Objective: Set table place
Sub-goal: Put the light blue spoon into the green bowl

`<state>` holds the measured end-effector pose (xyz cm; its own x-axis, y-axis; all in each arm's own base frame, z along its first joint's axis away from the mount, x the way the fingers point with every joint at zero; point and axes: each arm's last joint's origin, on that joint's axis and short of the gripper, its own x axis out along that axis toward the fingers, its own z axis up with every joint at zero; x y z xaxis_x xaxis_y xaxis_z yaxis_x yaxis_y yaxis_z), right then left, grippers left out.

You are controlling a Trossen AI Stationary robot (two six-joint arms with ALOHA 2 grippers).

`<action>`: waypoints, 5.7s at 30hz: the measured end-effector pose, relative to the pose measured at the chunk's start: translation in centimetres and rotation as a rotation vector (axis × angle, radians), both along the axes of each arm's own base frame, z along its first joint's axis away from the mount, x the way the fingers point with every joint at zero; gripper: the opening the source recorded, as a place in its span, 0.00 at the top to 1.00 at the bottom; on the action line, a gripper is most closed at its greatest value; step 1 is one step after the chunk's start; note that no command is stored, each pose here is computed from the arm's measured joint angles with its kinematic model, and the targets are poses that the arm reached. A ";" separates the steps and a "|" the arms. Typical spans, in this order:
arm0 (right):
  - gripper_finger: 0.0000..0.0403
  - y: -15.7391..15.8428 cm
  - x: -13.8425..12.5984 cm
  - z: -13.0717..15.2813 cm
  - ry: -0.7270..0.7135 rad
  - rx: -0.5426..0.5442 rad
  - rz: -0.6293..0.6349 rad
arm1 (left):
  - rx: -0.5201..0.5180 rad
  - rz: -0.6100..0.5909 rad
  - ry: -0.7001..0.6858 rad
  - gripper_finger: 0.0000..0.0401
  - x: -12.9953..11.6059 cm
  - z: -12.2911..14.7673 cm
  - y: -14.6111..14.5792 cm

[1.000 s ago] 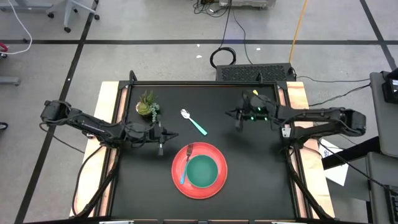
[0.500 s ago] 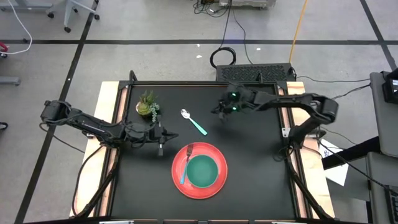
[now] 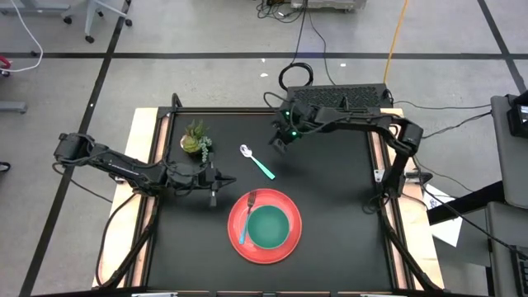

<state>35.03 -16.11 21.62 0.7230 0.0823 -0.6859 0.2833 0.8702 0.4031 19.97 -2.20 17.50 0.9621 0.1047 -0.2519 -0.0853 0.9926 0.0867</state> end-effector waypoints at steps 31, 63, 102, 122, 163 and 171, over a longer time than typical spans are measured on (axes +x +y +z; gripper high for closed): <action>1.00 1.3 2.5 1.8 0.078 -0.084 -0.064 | -0.031 0.007 -0.033 0.92 0.1 0.3 0.0; 0.67 2.2 8.6 -3.0 0.059 0.028 0.033 | -0.049 0.000 -0.039 0.90 0.1 0.3 -0.1; 0.54 2.4 8.4 -8.1 0.273 0.121 -0.042 | -0.067 -0.018 -0.040 0.90 0.1 0.3 -0.1; 0.64 3.6 8.6 -8.8 0.333 -0.033 -0.003 | -0.067 -0.018 -0.039 0.90 0.1 0.3 -0.1; 0.91 3.6 9.9 -5.4 0.353 -0.139 0.119 | -0.063 -0.016 -0.018 0.90 0.1 0.1 -0.1; 0.91 3.6 9.9 -2.1 0.335 -0.184 0.170 | -0.050 -0.019 -0.003 0.90 0.0 0.0 -0.1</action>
<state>44.97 -12.52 19.57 0.4437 0.0354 -0.8955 0.2182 0.9649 0.1463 19.99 -2.31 17.51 0.9646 0.0738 -0.2531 -0.0668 0.9971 0.0363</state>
